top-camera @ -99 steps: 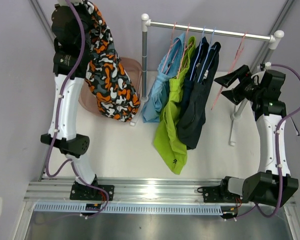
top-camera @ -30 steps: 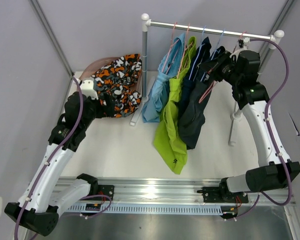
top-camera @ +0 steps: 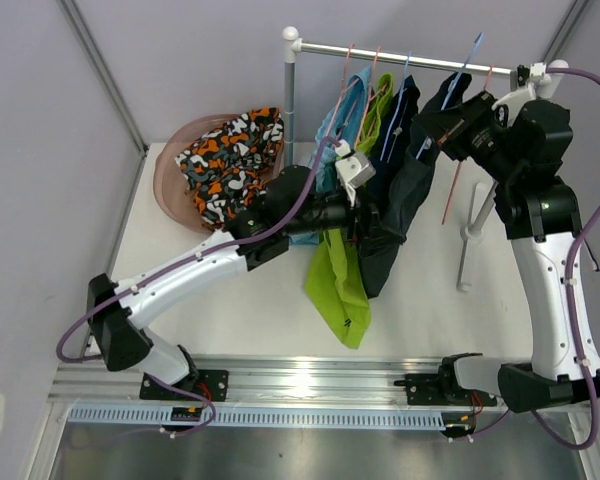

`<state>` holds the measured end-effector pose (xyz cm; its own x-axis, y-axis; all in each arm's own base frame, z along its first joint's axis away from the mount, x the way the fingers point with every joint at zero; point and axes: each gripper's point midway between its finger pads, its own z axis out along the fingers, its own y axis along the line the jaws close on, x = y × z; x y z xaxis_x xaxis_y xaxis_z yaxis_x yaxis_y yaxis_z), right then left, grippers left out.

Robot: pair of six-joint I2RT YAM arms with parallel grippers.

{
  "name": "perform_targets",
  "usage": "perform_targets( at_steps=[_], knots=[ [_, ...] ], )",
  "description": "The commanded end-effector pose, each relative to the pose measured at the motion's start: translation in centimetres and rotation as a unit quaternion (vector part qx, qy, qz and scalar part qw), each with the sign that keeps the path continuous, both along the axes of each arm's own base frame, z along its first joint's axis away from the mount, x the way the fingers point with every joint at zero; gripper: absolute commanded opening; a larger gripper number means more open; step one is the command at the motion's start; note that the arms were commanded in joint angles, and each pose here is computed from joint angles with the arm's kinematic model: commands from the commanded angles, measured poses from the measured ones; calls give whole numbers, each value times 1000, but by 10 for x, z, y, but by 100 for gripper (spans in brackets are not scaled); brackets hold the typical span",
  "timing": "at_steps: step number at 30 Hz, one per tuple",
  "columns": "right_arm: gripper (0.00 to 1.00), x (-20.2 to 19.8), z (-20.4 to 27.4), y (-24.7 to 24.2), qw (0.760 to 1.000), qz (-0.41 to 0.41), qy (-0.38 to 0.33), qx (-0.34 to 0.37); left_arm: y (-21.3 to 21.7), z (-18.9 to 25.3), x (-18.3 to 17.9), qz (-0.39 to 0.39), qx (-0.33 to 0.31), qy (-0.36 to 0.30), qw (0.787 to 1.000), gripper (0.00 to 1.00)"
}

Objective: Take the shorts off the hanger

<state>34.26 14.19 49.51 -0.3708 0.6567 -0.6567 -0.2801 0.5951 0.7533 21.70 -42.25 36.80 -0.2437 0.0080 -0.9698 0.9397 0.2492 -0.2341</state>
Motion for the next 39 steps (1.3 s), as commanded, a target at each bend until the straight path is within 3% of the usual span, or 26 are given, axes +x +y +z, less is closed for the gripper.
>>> perform_targets(
  at_steps=[1, 5, 8, 9, 11, 12, 13, 19, 23, 24, 25, 28, 35, 38, 39],
  knots=[
    [0, -28, 43, 1, 998, 12, -67, 18, -20, 32, 4, -11, -40, -30, 999, 99],
    [0, -32, 45, 0, 998, 14, -67, 14, -31, 25, 8, -11, -43, -24, 999, 98],
    [0, -37, 47, -1, 997, 15, -69, 14, -36, 21, 12, -7, -39, -20, 999, 67],
    [0, -37, 48, -1, 997, 15, -70, 14, -37, 17, 13, -7, -32, -14, 999, 49],
    [0, -37, 49, -4, 997, 12, -72, 15, -40, 14, 15, -5, -23, -9, 1000, 31],
    [0, -38, 50, -5, 997, 10, -72, 15, -40, 9, 15, -4, -16, -6, 1000, 12],
    [0, -38, 52, -6, 997, 10, -74, 15, -39, 8, 16, 1, -15, -7, 1000, 2],
    [0, -30, 55, -20, 997, -5, -75, 14, -16, -15, -3, 31, 12, -7, 999, 0],
    [0, -24, 61, -31, 997, -15, -79, 11, 6, -38, -39, 40, 21, -6, 999, 0],
    [0, -18, 59, -35, 997, -20, -74, 9, 16, -26, -49, 41, 5, -13, 999, 0],
    [0, -16, 59, -36, 997, -20, -73, 8, 21, -54, -57, 40, 26, 0, 999, 0],
    [0, -13, 64, -36, 997, -19, -77, 8, 31, -65, -71, 41, 21, 11, 999, 0],
    [0, -25, 60, -29, 997, 4, -65, 33, 16, -45, -44, 90, 23, -8, 996, 0],
    [0, -46, 52, -23, 997, 19, -54, 47, 1, -69, -10, 151, 73, -11, 986, 0],
    [0, -51, 49, -21, 997, 26, -49, 54, -6, -40, 0, 166, 63, -18, 984, 0]
  ],
)
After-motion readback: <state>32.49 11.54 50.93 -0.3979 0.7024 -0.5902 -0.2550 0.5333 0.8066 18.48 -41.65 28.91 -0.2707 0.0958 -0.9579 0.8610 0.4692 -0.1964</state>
